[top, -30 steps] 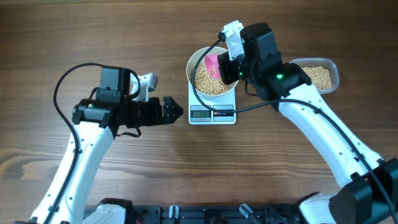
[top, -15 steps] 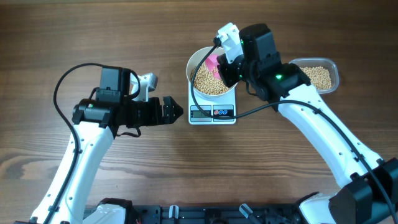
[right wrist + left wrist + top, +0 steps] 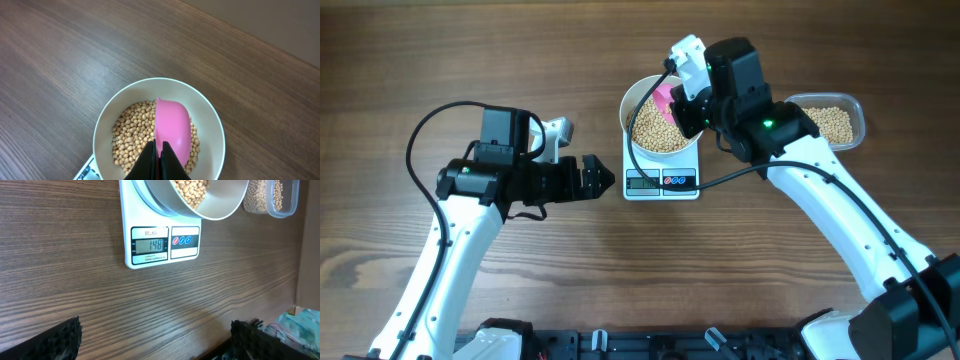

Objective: Scoop item into bowl and weigh 150g on scale

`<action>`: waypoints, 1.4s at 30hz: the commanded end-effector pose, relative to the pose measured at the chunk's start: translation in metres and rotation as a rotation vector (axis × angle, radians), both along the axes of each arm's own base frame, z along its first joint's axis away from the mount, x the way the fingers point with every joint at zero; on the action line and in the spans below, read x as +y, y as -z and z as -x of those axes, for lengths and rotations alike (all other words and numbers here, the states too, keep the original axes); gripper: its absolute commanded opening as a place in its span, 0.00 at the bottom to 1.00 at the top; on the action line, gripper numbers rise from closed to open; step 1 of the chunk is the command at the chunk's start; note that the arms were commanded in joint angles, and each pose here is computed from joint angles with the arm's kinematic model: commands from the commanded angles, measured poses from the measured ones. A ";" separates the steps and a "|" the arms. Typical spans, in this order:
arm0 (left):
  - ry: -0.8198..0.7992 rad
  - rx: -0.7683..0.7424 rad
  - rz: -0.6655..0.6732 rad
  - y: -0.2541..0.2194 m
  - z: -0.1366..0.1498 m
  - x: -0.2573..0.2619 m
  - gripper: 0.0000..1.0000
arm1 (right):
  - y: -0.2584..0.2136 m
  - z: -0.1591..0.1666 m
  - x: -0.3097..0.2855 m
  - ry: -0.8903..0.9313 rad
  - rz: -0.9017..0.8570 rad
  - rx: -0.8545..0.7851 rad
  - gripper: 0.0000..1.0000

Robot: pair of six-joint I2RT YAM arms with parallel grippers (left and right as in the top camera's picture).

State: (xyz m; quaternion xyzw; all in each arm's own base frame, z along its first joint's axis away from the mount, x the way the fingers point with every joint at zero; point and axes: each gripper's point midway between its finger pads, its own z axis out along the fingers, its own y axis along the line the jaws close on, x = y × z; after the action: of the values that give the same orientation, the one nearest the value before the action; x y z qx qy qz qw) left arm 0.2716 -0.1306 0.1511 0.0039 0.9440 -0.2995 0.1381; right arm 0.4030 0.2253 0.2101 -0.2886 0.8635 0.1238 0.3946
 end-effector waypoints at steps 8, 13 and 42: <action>0.007 -0.022 0.015 -0.009 -0.004 -0.003 1.00 | -0.017 0.009 0.012 0.080 -0.189 0.089 0.04; 0.007 -0.022 0.015 -0.009 -0.004 -0.003 1.00 | -0.017 0.009 0.012 0.092 -0.199 0.095 0.04; 0.007 -0.022 0.015 -0.009 -0.004 -0.003 1.00 | -0.100 -0.026 -0.114 0.321 -0.526 0.003 0.04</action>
State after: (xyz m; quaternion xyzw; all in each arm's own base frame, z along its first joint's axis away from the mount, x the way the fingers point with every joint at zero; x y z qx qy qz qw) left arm 0.2716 -0.1306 0.1511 0.0039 0.9440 -0.2995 0.1381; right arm 0.4325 0.1514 0.2774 -0.0670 0.8551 0.2667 0.4396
